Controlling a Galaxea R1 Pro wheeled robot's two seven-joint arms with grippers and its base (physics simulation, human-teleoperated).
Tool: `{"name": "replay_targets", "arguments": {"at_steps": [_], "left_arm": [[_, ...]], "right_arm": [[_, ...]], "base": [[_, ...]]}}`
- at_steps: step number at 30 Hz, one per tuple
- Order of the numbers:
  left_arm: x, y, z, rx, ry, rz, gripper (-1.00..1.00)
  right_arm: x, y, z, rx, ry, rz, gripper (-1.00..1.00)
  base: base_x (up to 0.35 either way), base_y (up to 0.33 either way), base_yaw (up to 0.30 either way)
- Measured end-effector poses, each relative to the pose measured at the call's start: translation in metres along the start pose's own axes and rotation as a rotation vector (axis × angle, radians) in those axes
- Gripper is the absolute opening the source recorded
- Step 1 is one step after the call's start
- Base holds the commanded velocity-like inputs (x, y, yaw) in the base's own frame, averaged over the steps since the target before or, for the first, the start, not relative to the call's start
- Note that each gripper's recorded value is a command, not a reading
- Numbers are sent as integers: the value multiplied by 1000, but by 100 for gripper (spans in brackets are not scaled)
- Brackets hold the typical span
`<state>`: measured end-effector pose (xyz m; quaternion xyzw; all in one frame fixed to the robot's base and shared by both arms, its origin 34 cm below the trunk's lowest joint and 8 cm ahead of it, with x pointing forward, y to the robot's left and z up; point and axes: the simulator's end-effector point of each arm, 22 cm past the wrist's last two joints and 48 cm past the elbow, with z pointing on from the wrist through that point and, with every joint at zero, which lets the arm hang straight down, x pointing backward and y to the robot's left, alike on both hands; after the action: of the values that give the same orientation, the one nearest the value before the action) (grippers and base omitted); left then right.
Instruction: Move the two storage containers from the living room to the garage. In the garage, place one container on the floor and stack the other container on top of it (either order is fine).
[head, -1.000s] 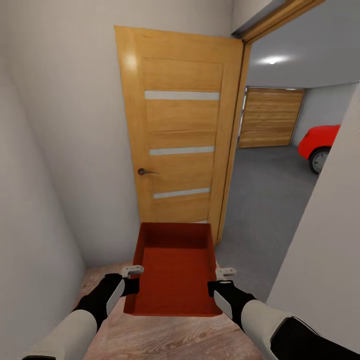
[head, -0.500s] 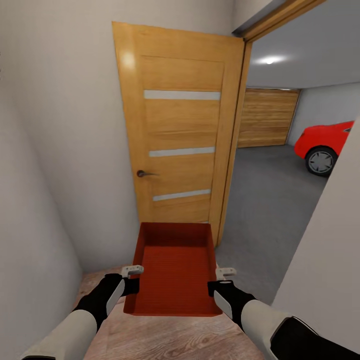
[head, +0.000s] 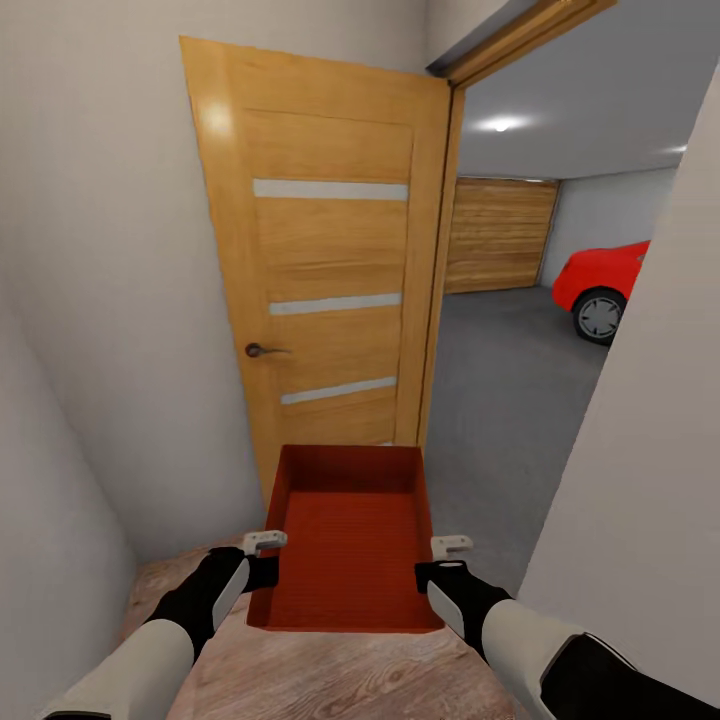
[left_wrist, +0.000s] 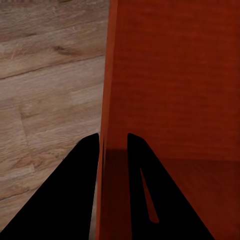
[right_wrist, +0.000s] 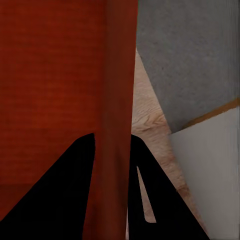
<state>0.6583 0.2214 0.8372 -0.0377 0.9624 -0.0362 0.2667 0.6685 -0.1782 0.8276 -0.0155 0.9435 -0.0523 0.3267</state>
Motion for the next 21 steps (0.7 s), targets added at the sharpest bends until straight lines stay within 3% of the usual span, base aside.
{"name": "replay_targets", "arguments": {"at_steps": [10, 21], "left_arm": [[0, 0, 0, 0, 0, 0, -100], [0, 0, 0, 0, 1, 0, -100]], "right_arm": [[0, 0, 0, 0, 0, 0, -100], [0, 0, 0, 0, 0, 0, -100]], "base": [[41, 42, -225], [90, 81, -19]]}}
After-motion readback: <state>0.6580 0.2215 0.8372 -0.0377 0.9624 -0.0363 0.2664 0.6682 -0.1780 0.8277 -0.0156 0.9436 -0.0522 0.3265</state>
